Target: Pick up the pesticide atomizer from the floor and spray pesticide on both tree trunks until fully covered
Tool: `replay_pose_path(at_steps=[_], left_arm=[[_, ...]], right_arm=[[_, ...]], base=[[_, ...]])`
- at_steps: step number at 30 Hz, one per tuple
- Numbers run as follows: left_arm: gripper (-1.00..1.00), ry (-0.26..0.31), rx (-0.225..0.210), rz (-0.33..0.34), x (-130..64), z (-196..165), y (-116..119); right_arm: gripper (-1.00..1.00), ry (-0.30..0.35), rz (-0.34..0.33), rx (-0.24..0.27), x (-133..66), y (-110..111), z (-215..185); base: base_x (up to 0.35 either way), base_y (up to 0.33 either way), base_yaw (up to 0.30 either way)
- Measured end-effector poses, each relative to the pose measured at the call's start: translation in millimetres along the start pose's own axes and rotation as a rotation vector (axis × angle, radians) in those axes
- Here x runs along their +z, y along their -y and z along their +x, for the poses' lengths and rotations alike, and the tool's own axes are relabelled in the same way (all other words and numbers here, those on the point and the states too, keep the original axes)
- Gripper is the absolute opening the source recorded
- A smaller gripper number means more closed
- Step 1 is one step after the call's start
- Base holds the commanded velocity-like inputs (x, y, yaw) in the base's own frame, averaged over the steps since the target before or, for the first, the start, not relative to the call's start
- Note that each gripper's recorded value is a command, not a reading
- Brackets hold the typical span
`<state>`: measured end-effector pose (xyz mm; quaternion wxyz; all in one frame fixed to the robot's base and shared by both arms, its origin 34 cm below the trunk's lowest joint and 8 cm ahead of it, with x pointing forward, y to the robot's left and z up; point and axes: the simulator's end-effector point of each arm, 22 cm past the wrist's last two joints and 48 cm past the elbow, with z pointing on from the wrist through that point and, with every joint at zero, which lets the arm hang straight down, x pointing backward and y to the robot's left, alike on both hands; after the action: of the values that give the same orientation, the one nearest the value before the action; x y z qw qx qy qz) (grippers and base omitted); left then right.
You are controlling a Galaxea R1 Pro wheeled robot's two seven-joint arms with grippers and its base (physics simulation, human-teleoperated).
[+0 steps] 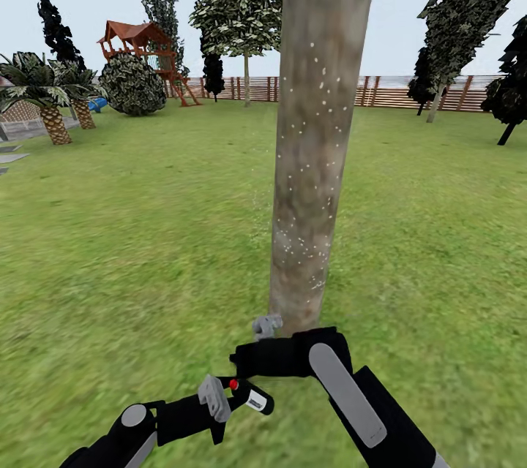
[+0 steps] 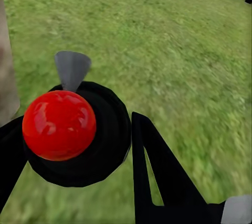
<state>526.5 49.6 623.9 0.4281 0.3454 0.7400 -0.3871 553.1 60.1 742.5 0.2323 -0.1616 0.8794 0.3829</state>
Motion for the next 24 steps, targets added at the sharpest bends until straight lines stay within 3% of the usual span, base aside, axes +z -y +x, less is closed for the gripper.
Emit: replay_pose_path(at_steps=[11,16,18,22,24], left_arm=[[-1.00,-0.001,-0.001,0.000,-0.1,0.5,-0.1],[-1.00,-0.001,-0.001,0.000,-0.1,0.6,0.0],[-1.00,-0.001,-0.001,0.000,0.0,0.3,-0.1],[-1.00,-0.003,-0.005,-0.008,-0.6,0.1,-2.3],[-1.00,-0.037,-0.033,-0.023,-2.2,6.9,-6.4]], right_arm=[[-1.00,0.063,0.008,0.004,-18.0,6.6,-20.2],[-1.00,0.091,0.034,0.030,-26.4,22.2,-29.6],[-1.00,0.090,0.116,0.034,-28.7,41.8,-29.3],[-1.00,0.080,0.406,0.043,-42.1,99.5,-24.5],[-1.00,0.068,0.475,0.031,-45.2,109.9,-19.9]], base=[[0.000,0.000,0.000],[0.000,0.000,0.000],[0.000,0.000,0.000],[0.000,0.000,0.000],[0.000,0.000,0.000]])
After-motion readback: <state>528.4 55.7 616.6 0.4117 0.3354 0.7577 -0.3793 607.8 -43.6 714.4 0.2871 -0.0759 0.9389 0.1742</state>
